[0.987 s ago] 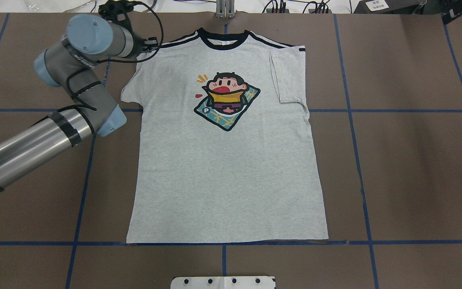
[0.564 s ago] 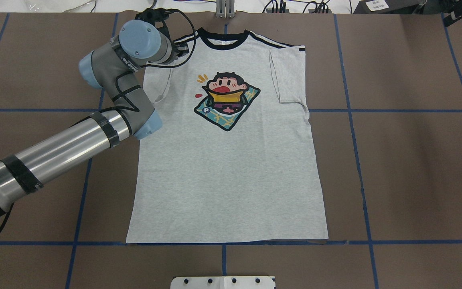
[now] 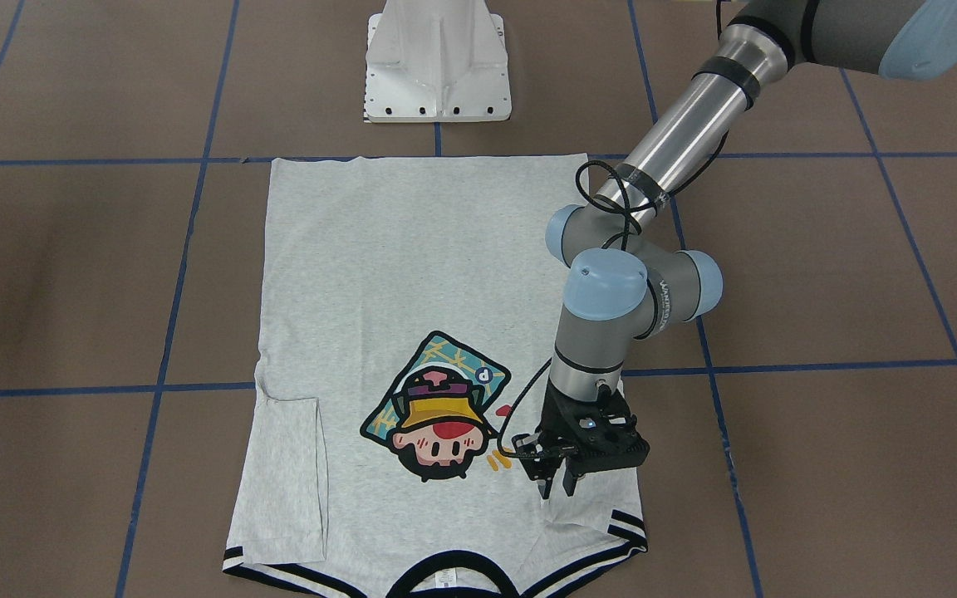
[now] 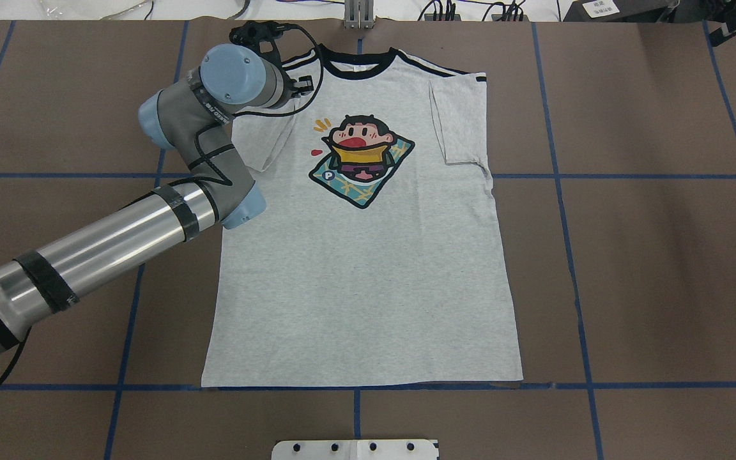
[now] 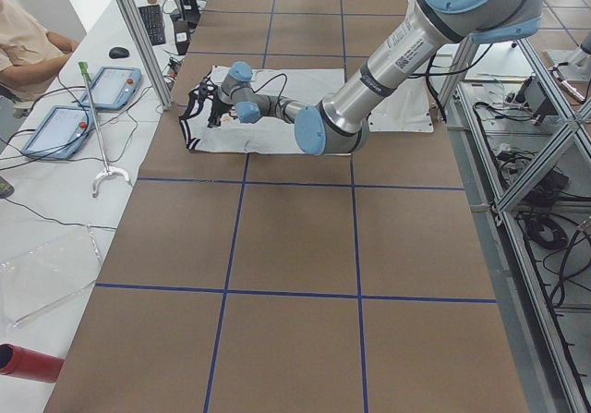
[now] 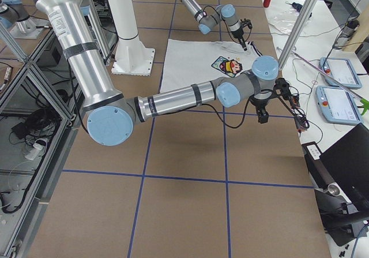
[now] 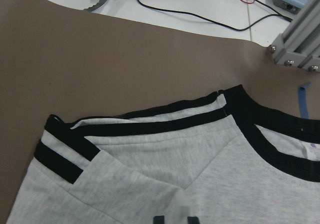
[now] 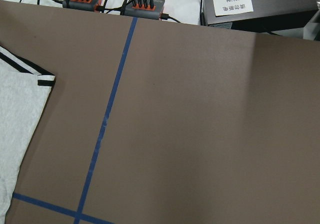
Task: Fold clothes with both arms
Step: 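Fold that sleeve inward over the shirt body with the left gripper, then lower both grippers to the shirt's bottom hem corners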
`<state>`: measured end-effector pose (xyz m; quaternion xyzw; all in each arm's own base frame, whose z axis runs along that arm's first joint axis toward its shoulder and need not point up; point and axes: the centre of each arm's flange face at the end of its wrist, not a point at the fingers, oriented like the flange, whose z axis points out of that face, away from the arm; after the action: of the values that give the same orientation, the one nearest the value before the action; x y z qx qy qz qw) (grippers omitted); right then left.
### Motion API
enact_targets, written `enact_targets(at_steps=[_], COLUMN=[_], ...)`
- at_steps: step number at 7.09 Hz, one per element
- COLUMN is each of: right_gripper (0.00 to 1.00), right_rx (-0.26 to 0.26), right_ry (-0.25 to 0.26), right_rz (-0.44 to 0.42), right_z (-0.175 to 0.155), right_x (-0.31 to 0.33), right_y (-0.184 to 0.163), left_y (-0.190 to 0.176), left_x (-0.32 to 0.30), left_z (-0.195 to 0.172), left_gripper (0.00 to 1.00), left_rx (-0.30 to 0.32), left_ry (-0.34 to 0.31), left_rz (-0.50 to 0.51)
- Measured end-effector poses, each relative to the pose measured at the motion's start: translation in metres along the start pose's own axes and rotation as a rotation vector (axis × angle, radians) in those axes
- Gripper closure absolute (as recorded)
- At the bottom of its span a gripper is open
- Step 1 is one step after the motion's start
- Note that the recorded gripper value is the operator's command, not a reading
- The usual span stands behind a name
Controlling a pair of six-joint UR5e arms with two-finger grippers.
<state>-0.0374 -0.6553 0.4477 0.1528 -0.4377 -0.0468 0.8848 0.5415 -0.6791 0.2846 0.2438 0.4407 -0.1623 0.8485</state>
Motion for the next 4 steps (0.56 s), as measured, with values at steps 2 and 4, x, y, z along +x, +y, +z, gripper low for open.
enact_targets(at_steps=[2,4], right_gripper=[0.0,0.0], right_rx=[0.008,0.044], right_ry=[0.007,0.046], right_rz=[0.029,0.121], right_z=[0.009,0.036], right_x=[-0.044,-0.152], right_y=[0.013,0.061], left_y=[0.011,0.028], left_x=[-0.007,-0.025], left_z=[-0.047,-0.12], left_gripper=[0.0,0.0], left_rx=[-0.05,-0.094], left_ry=[0.08,0.121], left_rz=[0.082,0.112])
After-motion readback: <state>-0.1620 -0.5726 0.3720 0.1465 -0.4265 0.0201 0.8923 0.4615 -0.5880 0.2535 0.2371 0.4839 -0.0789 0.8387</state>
